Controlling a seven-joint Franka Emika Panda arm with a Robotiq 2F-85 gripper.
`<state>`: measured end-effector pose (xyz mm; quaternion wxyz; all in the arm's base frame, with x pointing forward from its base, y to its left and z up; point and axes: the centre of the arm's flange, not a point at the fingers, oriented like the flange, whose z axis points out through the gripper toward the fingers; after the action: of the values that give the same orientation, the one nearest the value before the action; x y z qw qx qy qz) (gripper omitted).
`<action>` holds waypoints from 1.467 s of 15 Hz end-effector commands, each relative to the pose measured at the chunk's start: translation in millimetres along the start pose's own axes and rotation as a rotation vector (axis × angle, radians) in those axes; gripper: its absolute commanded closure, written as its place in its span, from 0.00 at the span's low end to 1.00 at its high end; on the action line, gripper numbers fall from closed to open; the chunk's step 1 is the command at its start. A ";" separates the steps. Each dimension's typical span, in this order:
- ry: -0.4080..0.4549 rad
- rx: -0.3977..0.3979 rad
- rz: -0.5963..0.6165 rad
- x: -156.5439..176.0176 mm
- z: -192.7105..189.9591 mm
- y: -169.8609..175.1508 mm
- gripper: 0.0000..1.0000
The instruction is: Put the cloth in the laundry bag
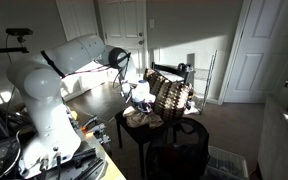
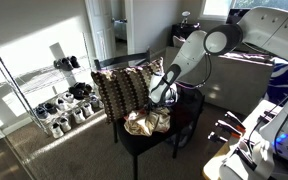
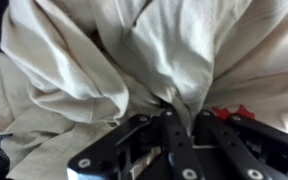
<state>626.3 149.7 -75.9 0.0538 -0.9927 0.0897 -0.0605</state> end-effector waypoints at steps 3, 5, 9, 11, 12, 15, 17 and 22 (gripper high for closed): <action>-0.007 0.060 -0.024 -8.0 -49.4 7.8 0.97; -0.011 0.098 -0.055 -16.4 -73.9 9.4 0.97; 0.033 0.134 -0.152 -40.0 -127.5 7.8 0.97; 0.075 0.134 -0.171 -41.0 -153.9 10.9 0.97; 0.104 0.132 -0.169 -42.7 -166.9 13.3 0.97; 0.176 0.155 -0.180 -49.5 -205.1 23.5 0.97; 0.220 0.164 -0.179 -56.1 -230.2 34.0 0.97; 0.372 0.110 -0.048 -99.6 -270.4 71.0 0.97</action>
<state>535.8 95.4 143.5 0.1134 -0.9699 0.0306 -0.2132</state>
